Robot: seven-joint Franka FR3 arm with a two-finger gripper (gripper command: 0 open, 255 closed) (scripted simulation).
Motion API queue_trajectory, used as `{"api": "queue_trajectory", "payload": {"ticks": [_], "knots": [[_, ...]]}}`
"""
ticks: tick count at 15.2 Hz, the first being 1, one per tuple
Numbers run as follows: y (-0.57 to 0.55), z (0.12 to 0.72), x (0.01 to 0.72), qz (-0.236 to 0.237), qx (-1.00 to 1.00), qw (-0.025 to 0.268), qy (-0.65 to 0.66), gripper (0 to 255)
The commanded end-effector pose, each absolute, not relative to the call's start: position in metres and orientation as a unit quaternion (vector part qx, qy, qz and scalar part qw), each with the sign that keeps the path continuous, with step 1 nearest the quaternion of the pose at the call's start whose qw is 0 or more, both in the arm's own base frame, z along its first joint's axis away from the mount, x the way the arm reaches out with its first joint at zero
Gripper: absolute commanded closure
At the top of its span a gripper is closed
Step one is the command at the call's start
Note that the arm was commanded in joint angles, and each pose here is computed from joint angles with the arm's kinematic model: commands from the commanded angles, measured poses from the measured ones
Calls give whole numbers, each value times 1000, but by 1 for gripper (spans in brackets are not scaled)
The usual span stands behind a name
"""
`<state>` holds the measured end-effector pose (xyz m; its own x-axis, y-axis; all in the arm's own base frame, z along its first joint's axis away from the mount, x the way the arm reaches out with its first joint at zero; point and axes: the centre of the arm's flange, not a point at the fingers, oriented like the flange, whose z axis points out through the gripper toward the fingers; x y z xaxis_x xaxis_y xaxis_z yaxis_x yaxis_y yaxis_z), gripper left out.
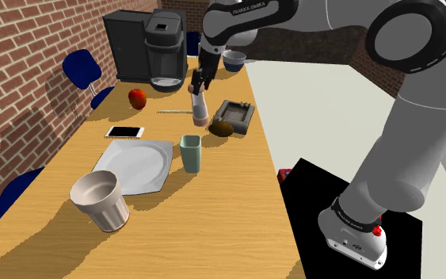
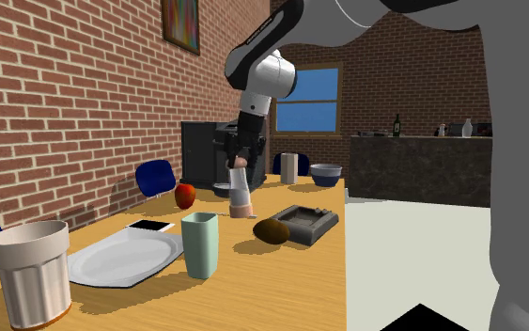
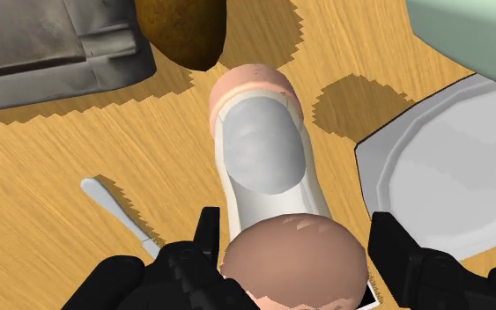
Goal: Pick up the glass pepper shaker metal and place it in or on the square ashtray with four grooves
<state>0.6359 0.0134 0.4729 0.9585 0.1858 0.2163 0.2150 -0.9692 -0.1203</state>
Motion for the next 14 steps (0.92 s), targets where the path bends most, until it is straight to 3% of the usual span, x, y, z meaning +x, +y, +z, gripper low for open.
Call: {"api": "queue_trajectory", "payload": {"ticks": [1,6,14], "knots": [[14,483,636,-102,-987,72,-101,255],[14,509,636,-102,-987,72,-101,255],[-87,537,618,-102,-987,72,-101,255]]}}
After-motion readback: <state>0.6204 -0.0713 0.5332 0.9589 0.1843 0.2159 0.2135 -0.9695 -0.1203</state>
